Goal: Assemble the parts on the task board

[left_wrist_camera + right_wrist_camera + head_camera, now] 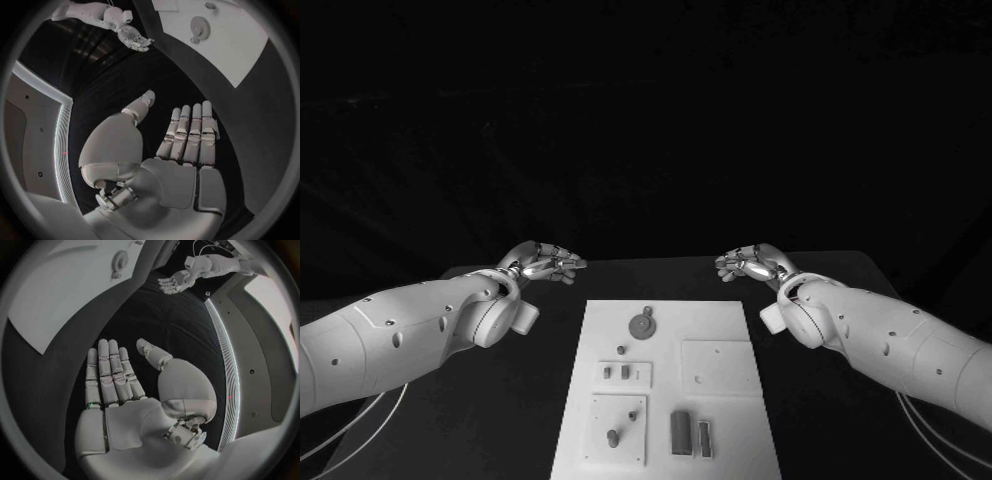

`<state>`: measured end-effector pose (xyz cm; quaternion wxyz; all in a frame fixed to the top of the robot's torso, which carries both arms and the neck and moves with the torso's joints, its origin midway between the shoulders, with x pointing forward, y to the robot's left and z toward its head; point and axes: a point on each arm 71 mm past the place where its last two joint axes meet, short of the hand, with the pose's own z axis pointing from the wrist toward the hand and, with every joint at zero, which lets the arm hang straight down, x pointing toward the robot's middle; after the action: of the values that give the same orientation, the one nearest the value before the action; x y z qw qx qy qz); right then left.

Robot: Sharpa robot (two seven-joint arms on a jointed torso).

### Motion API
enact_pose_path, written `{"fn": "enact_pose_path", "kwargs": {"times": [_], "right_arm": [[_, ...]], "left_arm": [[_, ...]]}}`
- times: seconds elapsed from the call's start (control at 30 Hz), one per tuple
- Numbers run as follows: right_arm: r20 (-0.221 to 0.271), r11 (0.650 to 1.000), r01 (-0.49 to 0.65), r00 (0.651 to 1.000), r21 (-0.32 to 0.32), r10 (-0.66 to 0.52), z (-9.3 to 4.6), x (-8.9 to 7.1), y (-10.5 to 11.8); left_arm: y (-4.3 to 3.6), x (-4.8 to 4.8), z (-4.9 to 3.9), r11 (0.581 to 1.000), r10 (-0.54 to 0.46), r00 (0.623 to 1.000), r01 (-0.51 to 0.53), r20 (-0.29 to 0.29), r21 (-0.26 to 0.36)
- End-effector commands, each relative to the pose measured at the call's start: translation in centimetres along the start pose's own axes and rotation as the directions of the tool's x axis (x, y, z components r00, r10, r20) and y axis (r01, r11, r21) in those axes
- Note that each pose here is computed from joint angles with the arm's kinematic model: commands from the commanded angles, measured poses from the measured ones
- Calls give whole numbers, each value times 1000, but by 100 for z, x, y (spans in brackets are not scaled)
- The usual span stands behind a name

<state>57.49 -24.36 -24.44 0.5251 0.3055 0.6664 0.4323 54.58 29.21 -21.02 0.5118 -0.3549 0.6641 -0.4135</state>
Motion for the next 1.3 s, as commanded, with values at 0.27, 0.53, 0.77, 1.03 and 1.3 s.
{"fn": "enact_pose_path", "kwargs": {"times": [0.27,0.53,0.77,1.03,1.3], "right_arm": [[-9,994,-109,994,-24,109,-38,-42,-91],[20,996,-88,996,-10,88,-50,-45,-89],[61,986,-161,985,-48,164,-156,86,3],[139,950,-297,941,-91,308,-446,340,194],[208,910,-405,886,-90,414,-798,559,376]], "left_arm": [[-66,99,110,995,-87,993,91,-81,51],[-38,118,97,997,-71,997,72,-38,32],[-56,412,-32,983,-169,986,168,7,73],[-147,893,-363,938,-336,936,323,103,123],[-227,1113,-589,911,-408,899,389,162,134]]}}
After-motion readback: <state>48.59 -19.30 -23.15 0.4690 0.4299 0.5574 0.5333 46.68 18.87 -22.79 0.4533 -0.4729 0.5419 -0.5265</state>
